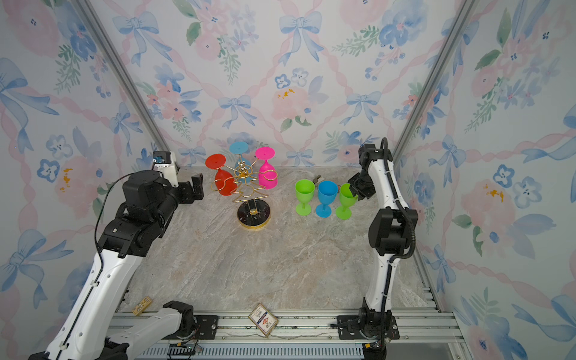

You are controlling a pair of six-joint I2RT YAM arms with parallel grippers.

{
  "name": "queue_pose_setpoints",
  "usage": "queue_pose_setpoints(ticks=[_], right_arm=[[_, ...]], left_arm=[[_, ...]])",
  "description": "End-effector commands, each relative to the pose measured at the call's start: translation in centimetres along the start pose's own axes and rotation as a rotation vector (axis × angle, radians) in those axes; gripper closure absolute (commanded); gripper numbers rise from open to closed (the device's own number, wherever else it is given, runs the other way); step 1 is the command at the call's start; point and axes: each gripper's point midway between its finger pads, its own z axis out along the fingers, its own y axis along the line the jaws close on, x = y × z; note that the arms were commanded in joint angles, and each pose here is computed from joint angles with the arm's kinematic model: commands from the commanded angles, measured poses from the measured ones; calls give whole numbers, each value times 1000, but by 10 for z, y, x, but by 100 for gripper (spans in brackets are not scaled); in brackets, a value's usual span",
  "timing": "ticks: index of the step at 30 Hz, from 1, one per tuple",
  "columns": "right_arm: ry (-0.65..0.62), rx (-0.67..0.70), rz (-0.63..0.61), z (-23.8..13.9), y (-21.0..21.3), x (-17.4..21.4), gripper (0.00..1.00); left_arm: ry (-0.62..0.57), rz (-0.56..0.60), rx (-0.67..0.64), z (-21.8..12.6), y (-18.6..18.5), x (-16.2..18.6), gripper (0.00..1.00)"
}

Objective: Take the wine glass off the wine glass rack

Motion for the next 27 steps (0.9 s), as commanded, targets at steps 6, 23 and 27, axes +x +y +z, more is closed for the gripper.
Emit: queue_pose_setpoints(ticks=[6,23,27], right_arm=[[-79,-102,-15,-44,2,-3,54],[-365,-502,-435,-157,16,40,17],[-448,-694,-539,-182,24,71,12]], left_arm=[[47,27,4,10,-1,14,2],[84,-94,79,41,11,3,3],[96,-171,129,51,17,-1,4]])
